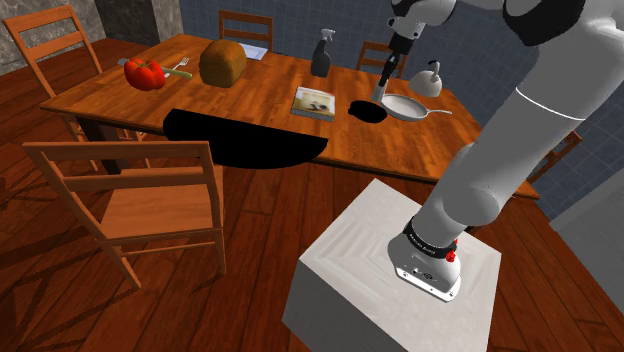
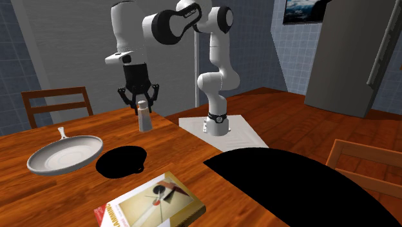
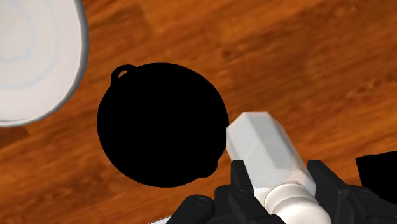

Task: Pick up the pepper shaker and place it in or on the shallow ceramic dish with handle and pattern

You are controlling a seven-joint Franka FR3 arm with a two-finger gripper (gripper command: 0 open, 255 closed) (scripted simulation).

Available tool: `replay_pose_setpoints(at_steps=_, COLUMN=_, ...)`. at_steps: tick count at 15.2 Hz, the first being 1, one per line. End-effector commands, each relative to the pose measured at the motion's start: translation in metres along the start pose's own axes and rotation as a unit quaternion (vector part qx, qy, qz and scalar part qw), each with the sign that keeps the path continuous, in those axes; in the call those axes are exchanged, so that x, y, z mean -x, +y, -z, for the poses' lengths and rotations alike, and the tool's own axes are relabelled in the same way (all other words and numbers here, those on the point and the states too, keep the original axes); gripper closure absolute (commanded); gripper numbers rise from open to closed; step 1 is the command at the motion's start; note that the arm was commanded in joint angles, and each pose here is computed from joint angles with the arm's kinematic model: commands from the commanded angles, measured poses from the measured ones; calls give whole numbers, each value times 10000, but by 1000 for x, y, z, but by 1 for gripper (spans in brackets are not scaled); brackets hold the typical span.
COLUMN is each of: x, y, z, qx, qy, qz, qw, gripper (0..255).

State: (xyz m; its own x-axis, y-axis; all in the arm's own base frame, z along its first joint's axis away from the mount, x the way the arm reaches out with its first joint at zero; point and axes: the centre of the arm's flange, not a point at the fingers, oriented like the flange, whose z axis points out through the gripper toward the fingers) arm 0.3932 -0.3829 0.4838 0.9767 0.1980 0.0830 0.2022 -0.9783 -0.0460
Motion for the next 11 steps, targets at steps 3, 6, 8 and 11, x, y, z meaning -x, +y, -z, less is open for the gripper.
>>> replay_pose_setpoints(at_steps=3, x=-17, y=53, z=6, qx=12, qy=7, qz=20, qw=10000, gripper=255)
replay_pose_setpoints(at_steps=6, x=-29, y=90, z=10, qx=13, qy=7, qz=20, qw=10000, gripper=255)
replay_pose_setpoints(at_steps=8, x=-28, y=91, z=0, qx=12, qy=7, qz=20, qw=10000, gripper=255)
replay_pose_setpoints(at_steps=11, x=-27, y=92, z=-16, qx=12, qy=7, qz=20, qw=10000, gripper=255)
